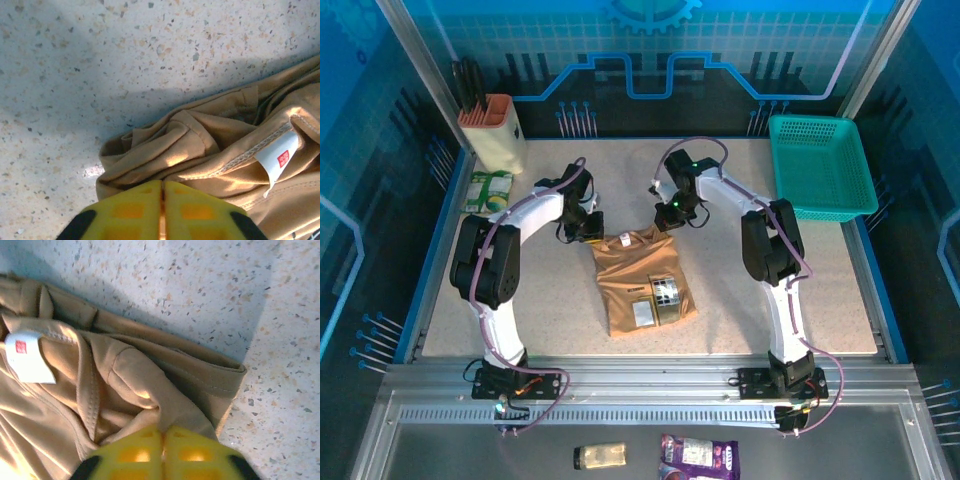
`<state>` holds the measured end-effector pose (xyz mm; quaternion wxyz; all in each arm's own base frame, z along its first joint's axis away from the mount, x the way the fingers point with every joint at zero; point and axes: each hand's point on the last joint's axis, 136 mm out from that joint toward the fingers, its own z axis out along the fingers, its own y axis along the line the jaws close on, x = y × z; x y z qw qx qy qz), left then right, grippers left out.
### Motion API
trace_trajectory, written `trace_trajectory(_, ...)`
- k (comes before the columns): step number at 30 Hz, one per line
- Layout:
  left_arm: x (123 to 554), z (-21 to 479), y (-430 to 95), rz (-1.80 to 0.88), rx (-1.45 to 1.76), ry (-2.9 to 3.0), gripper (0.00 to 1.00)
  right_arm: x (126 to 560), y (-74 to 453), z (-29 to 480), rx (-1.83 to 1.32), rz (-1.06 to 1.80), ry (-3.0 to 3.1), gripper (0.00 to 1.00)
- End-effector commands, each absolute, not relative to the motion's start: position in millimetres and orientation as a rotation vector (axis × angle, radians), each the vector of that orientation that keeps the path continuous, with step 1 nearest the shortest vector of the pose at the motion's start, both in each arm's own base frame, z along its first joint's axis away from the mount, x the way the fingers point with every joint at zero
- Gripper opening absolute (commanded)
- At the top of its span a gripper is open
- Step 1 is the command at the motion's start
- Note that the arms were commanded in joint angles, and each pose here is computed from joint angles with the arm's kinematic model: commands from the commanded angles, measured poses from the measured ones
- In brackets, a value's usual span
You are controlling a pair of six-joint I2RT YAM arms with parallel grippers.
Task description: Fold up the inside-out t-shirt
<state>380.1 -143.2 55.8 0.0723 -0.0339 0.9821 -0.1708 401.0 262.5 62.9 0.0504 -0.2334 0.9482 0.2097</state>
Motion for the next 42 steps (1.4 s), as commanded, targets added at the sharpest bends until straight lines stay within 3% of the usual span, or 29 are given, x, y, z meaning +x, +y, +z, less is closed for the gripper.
trace_trajectory(1,385,65,-140,-0.502,-0.102,2.927,0.0,412,270,84,-0.655,0.638,2.835,0.0)
trace_trajectory(8,396,97,-136,-0.502,-0.09,2.825,0.0,422,272,107,-0.519,0.646,2.778,0.0)
trace_trajectory(14,387,116,-148,-0.587,0.089,2.783,0.29,433,262,63,-0.387,0.55,2.887,0.0)
trace_trajectory(18,376,111,-153,-0.573,0.23,2.823,0.4,438,255,39,-0.309,0.475,2.925,0.0)
trace_trajectory(23,364,95,-160,-0.416,0.483,2.885,0.45,438,252,47,-0.262,0.466,2.923,0.21)
trace_trajectory(29,364,78,-163,-0.265,0.692,2.92,0.47,427,245,95,-0.268,0.479,2.86,0.38)
trace_trajectory(37,374,54,-144,-0.008,0.809,2.969,0.45,401,239,130,-0.272,0.501,2.838,0.4)
trace_trajectory(40,379,51,-139,0.052,0.844,2.949,0.35,385,251,130,-0.311,0.569,2.862,0.39)
trace_trajectory(42,385,48,-136,0.091,0.857,2.94,0.22,376,261,125,-0.336,0.624,2.886,0.36)
